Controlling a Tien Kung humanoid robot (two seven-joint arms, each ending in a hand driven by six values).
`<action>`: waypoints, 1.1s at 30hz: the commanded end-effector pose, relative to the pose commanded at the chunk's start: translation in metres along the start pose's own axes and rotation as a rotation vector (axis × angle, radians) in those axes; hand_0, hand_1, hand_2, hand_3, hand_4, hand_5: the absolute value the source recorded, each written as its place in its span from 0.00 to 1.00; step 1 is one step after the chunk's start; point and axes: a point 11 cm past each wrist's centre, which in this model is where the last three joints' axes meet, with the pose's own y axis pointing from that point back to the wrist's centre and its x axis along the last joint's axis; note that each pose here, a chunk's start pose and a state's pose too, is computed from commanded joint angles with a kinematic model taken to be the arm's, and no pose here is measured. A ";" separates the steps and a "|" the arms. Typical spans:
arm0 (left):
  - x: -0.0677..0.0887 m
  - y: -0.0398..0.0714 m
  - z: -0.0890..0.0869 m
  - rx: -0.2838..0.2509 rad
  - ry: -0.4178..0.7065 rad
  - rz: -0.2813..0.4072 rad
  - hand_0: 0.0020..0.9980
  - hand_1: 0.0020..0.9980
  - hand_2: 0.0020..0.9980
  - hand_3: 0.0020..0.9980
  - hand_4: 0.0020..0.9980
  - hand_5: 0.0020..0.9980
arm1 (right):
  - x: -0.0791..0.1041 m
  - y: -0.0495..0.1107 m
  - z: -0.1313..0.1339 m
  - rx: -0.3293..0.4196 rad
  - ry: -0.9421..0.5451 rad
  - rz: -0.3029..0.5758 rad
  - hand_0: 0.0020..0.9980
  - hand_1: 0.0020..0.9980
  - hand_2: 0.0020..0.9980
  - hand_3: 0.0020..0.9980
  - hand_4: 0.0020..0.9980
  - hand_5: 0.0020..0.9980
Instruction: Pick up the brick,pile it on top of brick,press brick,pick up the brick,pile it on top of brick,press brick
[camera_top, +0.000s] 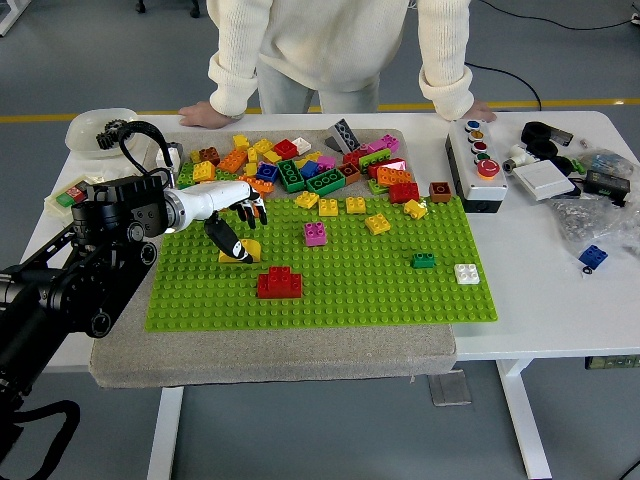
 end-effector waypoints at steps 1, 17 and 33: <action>0.000 0.000 -0.001 0.002 -0.001 0.000 0.74 0.66 0.58 0.63 1.00 0.10 | 0.000 0.000 0.000 0.000 0.000 0.000 0.74 0.65 0.72 0.59 0.82 0.33; -0.007 -0.001 -0.013 0.025 0.001 0.022 0.73 0.65 0.57 0.61 1.00 0.09 | 0.000 0.000 0.000 0.001 -0.003 0.001 0.74 0.65 0.72 0.59 0.82 0.33; -0.013 -0.001 -0.020 0.041 0.002 0.038 0.71 0.62 0.54 0.55 0.97 0.08 | 0.000 0.000 0.000 0.003 -0.005 0.000 0.74 0.65 0.72 0.59 0.82 0.33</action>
